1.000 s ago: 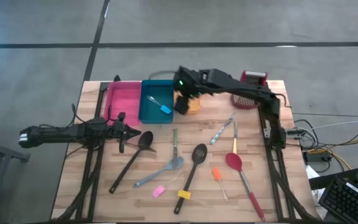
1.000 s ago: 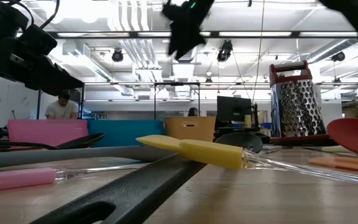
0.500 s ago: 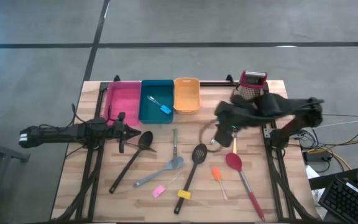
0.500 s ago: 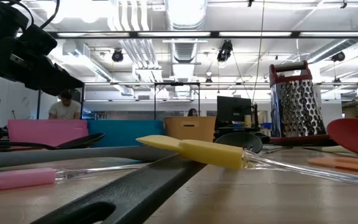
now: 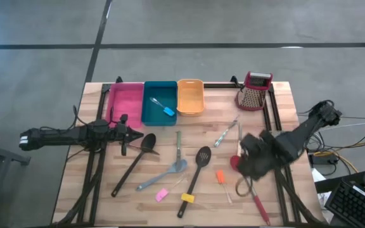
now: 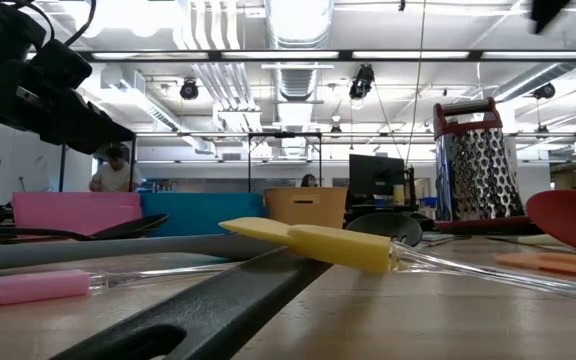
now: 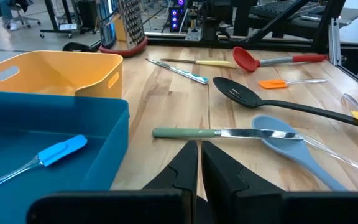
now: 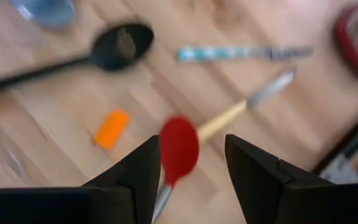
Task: Pick & Place Kitchen Items
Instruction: Put the red serving spoon into the pink bin
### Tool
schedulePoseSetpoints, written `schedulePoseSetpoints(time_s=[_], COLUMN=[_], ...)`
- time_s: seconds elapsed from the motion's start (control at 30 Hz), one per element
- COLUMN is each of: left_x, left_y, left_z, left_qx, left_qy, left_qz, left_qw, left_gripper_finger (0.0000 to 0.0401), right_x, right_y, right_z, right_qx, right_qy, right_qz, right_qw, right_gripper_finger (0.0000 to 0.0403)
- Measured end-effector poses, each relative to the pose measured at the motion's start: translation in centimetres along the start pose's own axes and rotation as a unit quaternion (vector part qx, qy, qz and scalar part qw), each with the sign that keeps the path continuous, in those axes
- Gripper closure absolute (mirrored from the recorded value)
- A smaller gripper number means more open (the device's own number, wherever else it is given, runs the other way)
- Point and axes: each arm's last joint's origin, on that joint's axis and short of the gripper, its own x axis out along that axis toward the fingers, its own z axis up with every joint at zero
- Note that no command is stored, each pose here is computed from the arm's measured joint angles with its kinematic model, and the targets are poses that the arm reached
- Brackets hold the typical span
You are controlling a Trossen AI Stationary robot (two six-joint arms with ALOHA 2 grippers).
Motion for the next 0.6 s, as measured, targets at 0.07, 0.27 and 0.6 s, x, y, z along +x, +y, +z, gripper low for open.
schedulePoseSetpoints(time_s=[0.07, 0.27, 0.6], left_x=[0.0, 0.0, 0.0], left_y=[0.0, 0.0, 0.0], left_z=[0.0, 0.0, 0.0], left_qx=[0.0, 0.0, 0.0], left_qy=[0.0, 0.0, 0.0], left_qz=[0.0, 0.0, 0.0], left_qw=[1.0, 1.0, 1.0], left_gripper_finger=[0.0378, 0.0378, 0.0378], right_x=[1.0, 3.7, 8.0], right_y=[0.5, 2.0, 5.3], right_z=[-1.8, -6.3, -11.0], right_qx=[0.016, 0.063, 0.088], right_qy=[0.019, 0.063, 0.16], right_qz=[-0.018, -0.043, -0.053], right_qw=[1.0, 0.995, 0.982], right_gripper_finger=[0.0239, 0.0245, 0.0203])
